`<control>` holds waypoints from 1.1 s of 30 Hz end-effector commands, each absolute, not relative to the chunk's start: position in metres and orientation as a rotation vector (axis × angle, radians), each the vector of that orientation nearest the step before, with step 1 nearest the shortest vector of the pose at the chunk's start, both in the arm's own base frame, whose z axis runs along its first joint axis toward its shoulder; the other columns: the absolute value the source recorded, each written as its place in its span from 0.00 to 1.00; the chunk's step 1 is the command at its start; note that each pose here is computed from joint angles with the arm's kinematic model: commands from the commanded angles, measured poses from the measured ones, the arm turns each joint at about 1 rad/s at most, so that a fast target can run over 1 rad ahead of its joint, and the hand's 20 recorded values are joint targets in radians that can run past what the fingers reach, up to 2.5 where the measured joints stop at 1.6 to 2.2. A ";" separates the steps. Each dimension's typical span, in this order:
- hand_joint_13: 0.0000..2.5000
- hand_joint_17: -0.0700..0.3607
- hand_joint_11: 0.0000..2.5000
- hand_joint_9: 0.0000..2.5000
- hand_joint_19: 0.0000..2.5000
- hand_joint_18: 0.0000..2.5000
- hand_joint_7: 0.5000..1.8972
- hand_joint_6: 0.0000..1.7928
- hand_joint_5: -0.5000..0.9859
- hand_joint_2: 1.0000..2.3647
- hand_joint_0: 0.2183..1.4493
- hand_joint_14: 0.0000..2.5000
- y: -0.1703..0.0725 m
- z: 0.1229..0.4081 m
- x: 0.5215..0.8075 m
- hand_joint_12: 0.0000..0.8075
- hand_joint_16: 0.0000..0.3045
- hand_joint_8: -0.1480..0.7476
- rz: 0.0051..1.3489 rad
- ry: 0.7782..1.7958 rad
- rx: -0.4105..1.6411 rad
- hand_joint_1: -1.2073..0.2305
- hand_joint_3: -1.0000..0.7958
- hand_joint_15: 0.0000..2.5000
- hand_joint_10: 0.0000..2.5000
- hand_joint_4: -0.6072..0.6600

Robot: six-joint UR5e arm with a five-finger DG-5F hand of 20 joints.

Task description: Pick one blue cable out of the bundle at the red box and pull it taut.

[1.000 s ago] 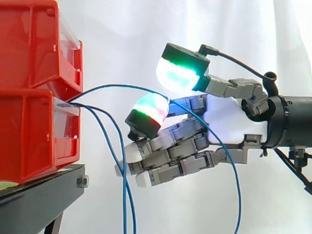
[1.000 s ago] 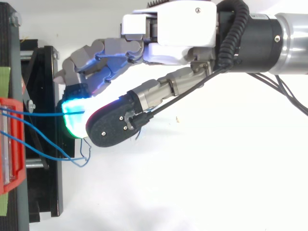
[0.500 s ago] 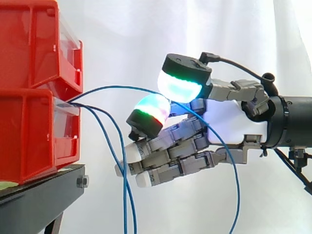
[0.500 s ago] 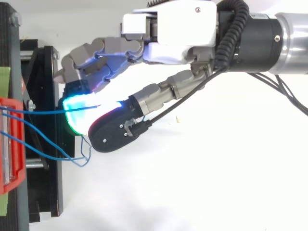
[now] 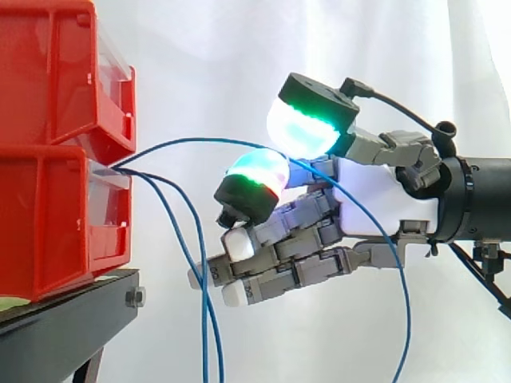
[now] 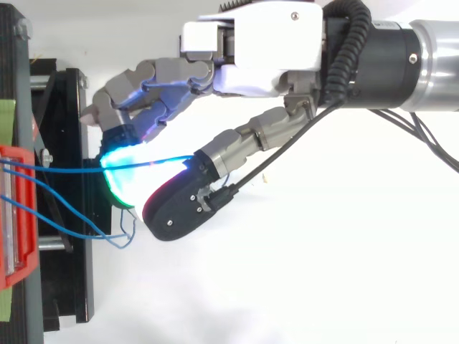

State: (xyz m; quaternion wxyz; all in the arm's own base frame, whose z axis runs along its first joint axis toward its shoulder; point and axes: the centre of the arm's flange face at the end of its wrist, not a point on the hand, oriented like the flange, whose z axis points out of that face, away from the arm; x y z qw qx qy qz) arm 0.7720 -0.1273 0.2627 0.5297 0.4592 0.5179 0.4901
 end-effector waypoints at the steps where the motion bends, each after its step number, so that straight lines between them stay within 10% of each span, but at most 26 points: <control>1: 0.12 0.42 0.30 0.37 0.09 0.06 0.57 0.28 0.32 0.00 0.25 0.00 -0.127 0.262 0.772 0.42 0.16 0.51 1.170 1.237 1.096 0.38 0.32 0.06 0.01 0.67; 11: 0.15 0.43 0.46 0.41 0.10 0.09 0.57 0.28 0.31 0.00 0.25 0.00 -0.127 0.263 0.772 0.44 0.17 0.51 1.171 1.234 1.097 0.36 0.32 0.09 0.01 0.66; 33: 0.18 0.42 0.46 0.44 0.12 0.12 0.54 0.28 0.32 0.00 0.28 0.00 -0.132 0.267 0.771 0.43 0.16 0.50 1.170 1.228 1.093 0.44 0.30 0.10 0.01 0.69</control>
